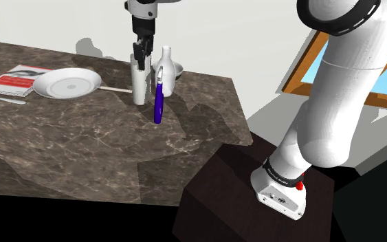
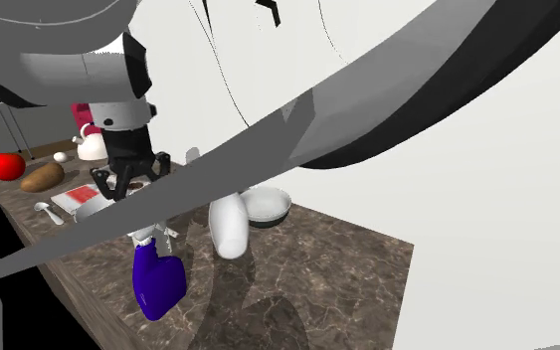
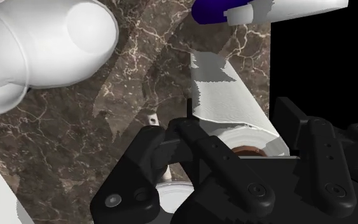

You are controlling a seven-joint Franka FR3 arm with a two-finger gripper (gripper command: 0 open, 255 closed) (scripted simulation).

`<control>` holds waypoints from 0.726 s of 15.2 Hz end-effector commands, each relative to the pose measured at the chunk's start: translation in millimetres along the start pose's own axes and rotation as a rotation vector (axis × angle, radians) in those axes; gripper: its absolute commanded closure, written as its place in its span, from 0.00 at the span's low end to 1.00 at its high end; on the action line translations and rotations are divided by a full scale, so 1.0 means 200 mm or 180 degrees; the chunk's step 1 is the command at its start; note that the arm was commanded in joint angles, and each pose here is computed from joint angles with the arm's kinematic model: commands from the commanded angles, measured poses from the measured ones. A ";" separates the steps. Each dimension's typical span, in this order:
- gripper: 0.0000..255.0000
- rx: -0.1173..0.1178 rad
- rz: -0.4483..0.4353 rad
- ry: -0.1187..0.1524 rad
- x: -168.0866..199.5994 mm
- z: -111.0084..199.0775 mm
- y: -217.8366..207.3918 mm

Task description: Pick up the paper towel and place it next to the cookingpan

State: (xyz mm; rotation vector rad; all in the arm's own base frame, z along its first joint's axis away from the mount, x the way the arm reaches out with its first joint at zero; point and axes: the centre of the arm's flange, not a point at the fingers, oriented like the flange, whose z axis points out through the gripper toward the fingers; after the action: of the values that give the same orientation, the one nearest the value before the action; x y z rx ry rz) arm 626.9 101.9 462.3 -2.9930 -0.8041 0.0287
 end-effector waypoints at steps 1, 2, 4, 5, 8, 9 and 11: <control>1.00 -0.0001 0.0000 0.0001 0.00 0.06 0.00; 1.00 -0.0001 0.0000 0.0001 0.00 0.08 0.00; 1.00 -0.0001 0.0000 0.0001 0.00 0.14 0.00; 1.00 -0.0001 0.0000 0.0001 0.00 0.16 0.01; 1.00 -0.0001 0.0000 0.0001 0.00 0.23 0.01; 1.00 -0.0001 0.0000 0.0001 0.00 0.23 0.01; 1.00 -0.0001 0.0000 0.0001 0.00 0.23 0.01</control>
State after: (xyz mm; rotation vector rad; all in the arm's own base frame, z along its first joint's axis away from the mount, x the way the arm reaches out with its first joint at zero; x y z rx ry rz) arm 627.0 102.2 416.6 -2.9930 -0.8042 0.0285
